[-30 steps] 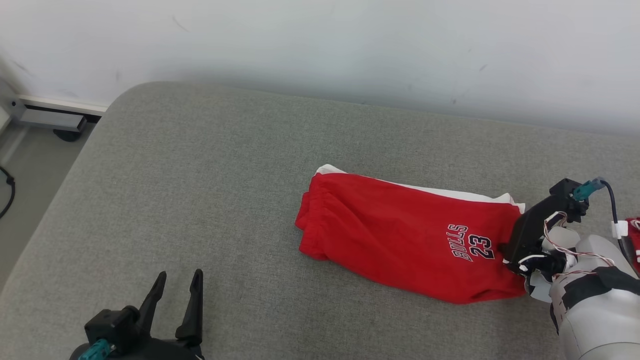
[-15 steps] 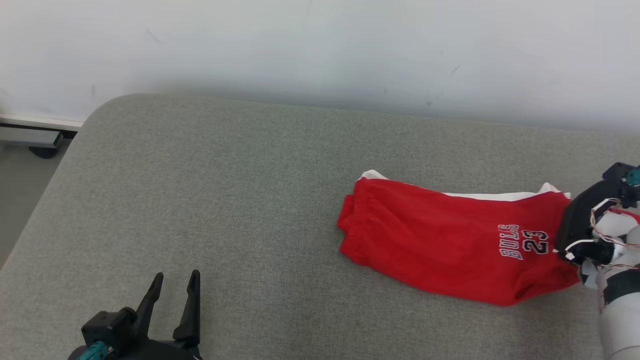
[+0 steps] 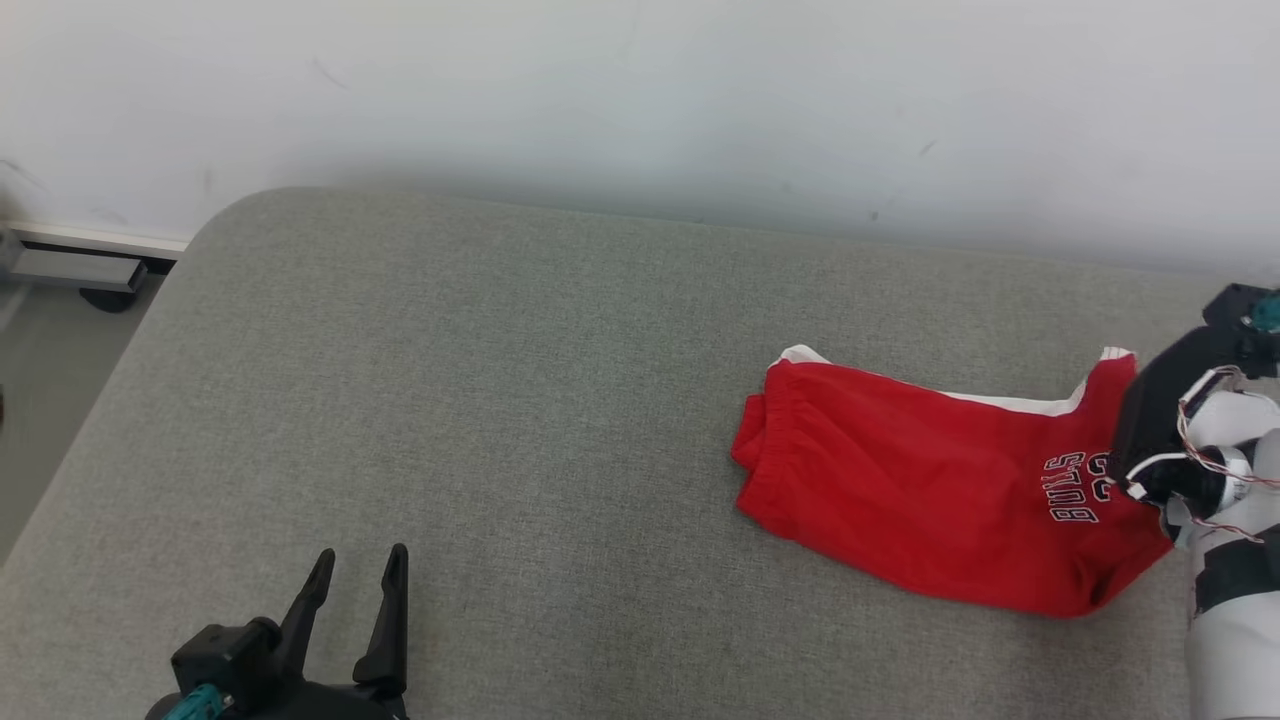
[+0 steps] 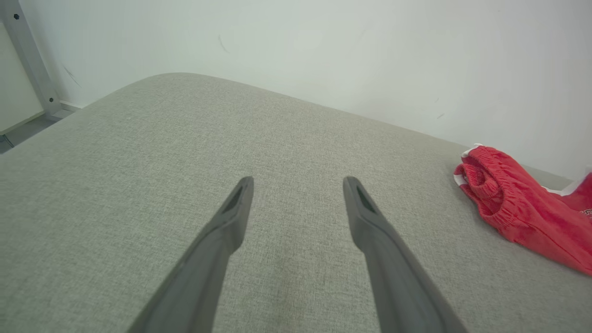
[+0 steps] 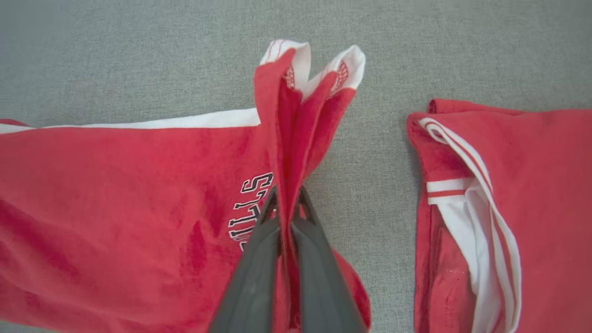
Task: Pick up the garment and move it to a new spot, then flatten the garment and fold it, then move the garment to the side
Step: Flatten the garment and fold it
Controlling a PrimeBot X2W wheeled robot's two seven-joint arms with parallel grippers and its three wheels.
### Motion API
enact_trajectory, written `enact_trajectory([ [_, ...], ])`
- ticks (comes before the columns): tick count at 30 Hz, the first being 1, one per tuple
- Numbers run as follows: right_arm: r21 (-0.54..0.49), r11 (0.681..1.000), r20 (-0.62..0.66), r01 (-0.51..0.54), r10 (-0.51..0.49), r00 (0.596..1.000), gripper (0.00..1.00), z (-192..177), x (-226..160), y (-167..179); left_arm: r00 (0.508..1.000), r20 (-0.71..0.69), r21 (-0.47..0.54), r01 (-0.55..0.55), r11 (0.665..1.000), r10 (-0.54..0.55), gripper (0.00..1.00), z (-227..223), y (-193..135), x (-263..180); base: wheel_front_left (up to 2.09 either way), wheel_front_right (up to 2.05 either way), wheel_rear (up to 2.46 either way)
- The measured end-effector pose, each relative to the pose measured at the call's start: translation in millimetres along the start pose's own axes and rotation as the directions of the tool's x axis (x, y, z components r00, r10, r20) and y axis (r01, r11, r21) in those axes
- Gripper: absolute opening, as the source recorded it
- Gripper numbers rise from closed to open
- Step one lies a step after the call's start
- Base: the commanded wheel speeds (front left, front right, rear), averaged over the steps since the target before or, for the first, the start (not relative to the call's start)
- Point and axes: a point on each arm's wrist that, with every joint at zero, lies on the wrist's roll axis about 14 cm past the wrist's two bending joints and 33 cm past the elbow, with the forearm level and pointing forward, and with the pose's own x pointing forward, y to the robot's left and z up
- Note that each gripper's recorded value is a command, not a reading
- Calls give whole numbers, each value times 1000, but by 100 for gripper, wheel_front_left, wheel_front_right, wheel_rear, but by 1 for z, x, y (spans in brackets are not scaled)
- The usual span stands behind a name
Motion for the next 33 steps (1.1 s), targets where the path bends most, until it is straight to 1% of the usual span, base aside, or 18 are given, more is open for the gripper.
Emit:
enact_trajectory([
  [3, -44, 999, 7, -29, 30, 1000, 0, 4, -3, 16, 1000, 3, -3, -3, 1000, 3, 100, 1, 1, -1, 0, 0, 0],
  [7, -105, 989, -10, -107, 106, 994, 0, 1, -5, 47, 1000, 9, -10, -10, 1000, 10, 100, 2, 2, -4, 0, 0, 0],
  [10, -155, 970, -33, -188, 185, 982, 0, -5, -6, 77, 1000, 13, -12, -21, 1000, 21, 100, 3, 5, -6, 0, 0, 0],
  [17, -237, 922, -60, -304, 299, 952, 0, -12, -13, 124, 999, 21, -14, -40, 999, 41, 100, 5, 10, -11, 0, 0, 0],
  [22, -265, 896, -91, -357, 346, 934, 0, -22, -12, 146, 999, 21, -16, -48, 999, 48, 100, 5, 13, -16, 0, 0, 0],
  [33, -277, 865, -105, -418, 405, 908, 0, -25, -6, 180, 997, 22, -20, -75, 997, 76, 100, 4, 21, -27, 0, 0, 0],
])
